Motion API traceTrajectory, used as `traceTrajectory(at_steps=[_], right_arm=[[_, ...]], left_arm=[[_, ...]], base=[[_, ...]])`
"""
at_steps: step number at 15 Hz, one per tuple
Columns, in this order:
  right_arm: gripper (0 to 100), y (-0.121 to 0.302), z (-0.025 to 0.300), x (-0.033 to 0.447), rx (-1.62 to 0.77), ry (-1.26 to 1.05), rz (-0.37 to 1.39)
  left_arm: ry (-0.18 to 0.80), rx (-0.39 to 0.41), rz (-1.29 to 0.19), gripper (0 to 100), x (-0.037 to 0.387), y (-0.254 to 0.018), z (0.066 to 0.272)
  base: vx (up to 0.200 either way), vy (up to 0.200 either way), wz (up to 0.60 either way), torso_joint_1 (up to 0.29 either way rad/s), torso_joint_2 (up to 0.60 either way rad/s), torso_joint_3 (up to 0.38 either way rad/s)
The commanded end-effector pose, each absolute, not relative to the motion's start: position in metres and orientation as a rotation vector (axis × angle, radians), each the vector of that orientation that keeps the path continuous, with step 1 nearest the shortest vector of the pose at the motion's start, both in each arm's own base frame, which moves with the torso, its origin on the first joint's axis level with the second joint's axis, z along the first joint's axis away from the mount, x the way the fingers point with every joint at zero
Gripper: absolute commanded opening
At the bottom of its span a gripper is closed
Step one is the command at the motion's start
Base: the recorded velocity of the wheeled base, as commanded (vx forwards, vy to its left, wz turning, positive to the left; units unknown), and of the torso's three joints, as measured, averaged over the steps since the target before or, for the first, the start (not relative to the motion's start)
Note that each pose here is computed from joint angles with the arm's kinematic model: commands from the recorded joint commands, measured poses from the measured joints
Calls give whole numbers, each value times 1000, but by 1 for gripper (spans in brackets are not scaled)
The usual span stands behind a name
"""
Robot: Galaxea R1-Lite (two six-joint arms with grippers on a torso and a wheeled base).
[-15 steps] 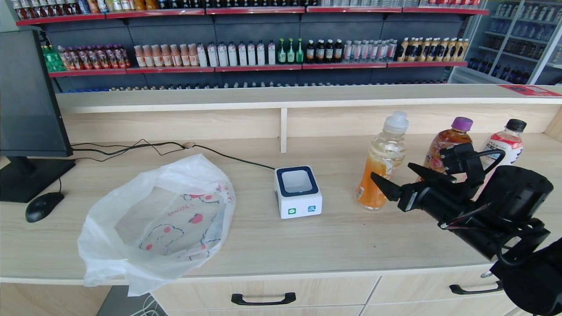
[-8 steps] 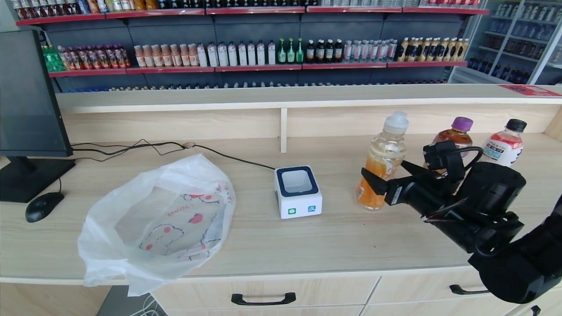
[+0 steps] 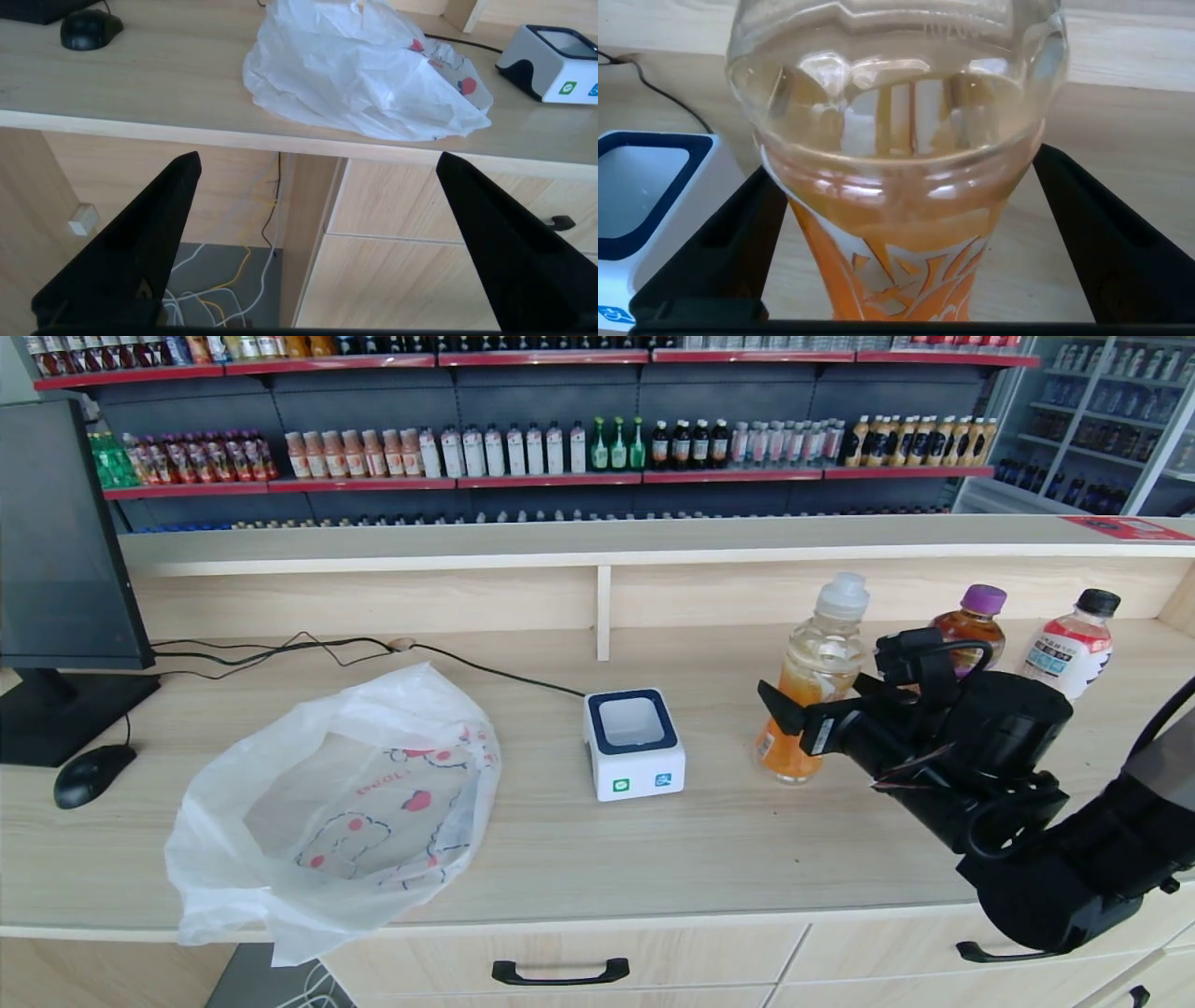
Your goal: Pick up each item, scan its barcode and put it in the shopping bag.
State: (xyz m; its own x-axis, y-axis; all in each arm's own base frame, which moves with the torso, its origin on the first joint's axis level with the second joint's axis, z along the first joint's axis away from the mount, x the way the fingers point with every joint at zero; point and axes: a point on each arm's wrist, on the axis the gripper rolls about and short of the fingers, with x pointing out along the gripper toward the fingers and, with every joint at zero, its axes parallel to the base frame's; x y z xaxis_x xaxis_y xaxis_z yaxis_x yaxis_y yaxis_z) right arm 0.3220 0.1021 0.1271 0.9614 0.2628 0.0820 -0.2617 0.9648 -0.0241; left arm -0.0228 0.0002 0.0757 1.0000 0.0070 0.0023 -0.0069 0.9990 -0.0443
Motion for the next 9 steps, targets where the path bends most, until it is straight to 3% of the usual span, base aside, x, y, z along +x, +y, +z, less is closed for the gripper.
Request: traceTrajectory(at_steps=[1,9], right_arm=[[100,104,126,327,-14,-87,266],[100,105,126,331,2,-91,263]], left_arm=[[-2,-44,8,100,-23,0,76],[-2,-44,6,100,-23,0,76]], base=[[0,0,0,0,0,0],[0,0,0,0,0,0]])
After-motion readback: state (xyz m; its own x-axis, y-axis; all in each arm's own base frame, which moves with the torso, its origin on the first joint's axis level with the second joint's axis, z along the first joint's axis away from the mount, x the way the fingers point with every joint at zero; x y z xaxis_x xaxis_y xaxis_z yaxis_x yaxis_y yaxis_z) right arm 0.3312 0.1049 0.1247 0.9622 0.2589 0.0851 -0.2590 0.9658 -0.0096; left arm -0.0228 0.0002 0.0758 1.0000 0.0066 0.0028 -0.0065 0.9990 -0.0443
